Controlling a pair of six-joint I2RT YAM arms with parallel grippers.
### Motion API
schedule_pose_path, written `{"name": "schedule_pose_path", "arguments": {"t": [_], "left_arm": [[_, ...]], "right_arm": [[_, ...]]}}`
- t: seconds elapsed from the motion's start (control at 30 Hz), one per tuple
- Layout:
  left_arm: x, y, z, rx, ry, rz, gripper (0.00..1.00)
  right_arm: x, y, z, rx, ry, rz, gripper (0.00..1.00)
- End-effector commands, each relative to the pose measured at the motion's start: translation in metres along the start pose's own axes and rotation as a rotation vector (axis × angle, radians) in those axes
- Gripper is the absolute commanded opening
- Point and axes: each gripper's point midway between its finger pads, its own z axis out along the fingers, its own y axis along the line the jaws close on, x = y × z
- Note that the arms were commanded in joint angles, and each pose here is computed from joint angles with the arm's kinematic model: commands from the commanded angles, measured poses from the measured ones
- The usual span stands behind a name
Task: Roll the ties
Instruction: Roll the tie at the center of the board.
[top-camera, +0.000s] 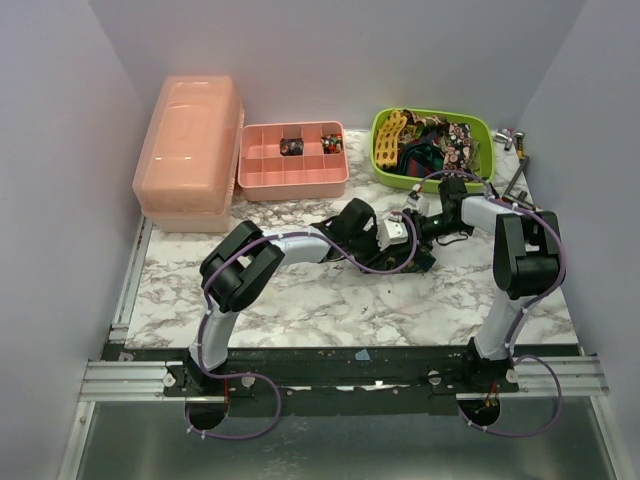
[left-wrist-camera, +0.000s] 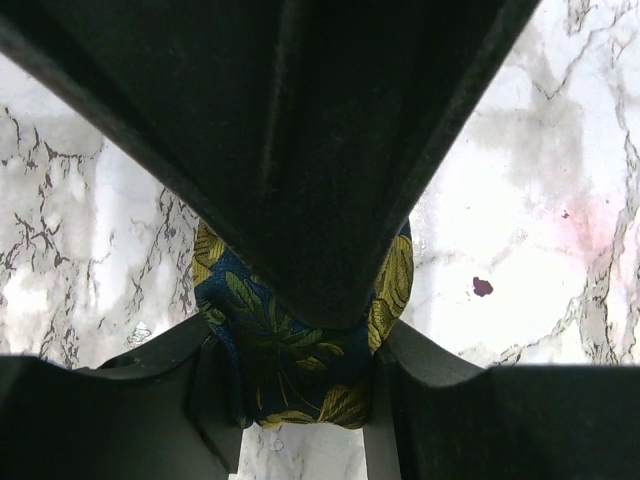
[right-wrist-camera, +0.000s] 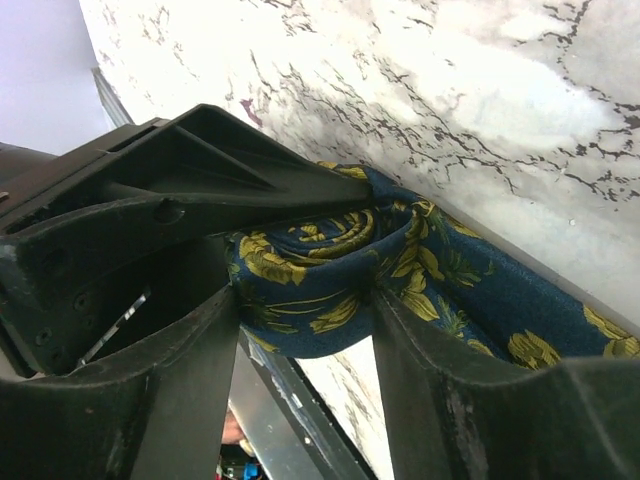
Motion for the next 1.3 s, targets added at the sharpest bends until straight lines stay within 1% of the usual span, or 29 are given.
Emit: {"name": "schedule_pose_path", "arguments": {"t": [0.0,0.1,0.2,0.23,0.27,0.37,0.43,0.47,0.5,0.53,0.63,0.73,0.87,1.07,1.17,1.27], "left_arm": [[0.081,-0.017,0.004,0.030,0.240,-0.100,0.11],[0.080,-0.017,0.004,0.029,0.239,-0.097,0.11],[0.076,-0.015,0.004,0.024,0.231,-0.093,0.12],[0.075,-0.015,0.003,0.022,0.228,-0.092,0.14],[0.072,-0.014,0.003,0.018,0.221,-0.091,0.21],[0.058,-0.011,0.001,0.011,0.167,-0.094,0.45],[0.043,-0.008,-0.002,0.005,0.106,-0.088,0.55],[0.037,-0.009,-0.004,0.004,0.088,-0.081,0.58],[0.026,-0.008,-0.004,0.002,0.046,-0.060,0.60],[0.018,-0.008,-0.007,0.003,0.020,-0.052,0.64],[-0.004,-0.010,-0.010,0.019,-0.056,-0.021,0.69],[-0.016,-0.009,-0.008,0.024,-0.082,-0.021,0.71],[-0.022,-0.007,-0.004,0.030,-0.100,-0.028,0.72],[-0.017,-0.007,0.005,0.040,-0.098,-0.046,0.74],[-0.020,-0.007,0.004,0.036,-0.121,-0.053,0.75],[-0.027,-0.006,0.006,0.041,-0.137,-0.094,0.77]], "right_arm": [[0.018,-0.013,0.007,0.027,0.061,0.003,0.51],[0.013,-0.018,0.007,0.060,0.046,-0.007,0.25],[0.012,-0.031,0.008,0.117,0.059,-0.015,0.01],[0.013,-0.036,0.008,0.137,0.066,-0.019,0.01],[0.014,-0.040,0.007,0.155,0.074,-0.021,0.01],[0.015,-0.056,0.005,0.236,0.091,-0.029,0.00],[0.016,-0.067,0.002,0.292,0.100,-0.035,0.00],[0.016,-0.072,0.001,0.318,0.102,-0.041,0.00],[0.016,-0.076,0.000,0.338,0.103,-0.043,0.00],[0.016,-0.081,-0.002,0.362,0.104,-0.047,0.00],[0.014,-0.091,-0.006,0.418,0.103,-0.056,0.00],[0.012,-0.098,-0.009,0.461,0.101,-0.067,0.00],[0.013,-0.107,-0.012,0.503,0.116,-0.085,0.00],[0.021,-0.114,-0.010,0.535,0.144,-0.138,0.00],[0.027,-0.120,-0.009,0.545,0.161,-0.146,0.00],[0.029,-0.121,-0.007,0.540,0.162,-0.159,0.00]]}}
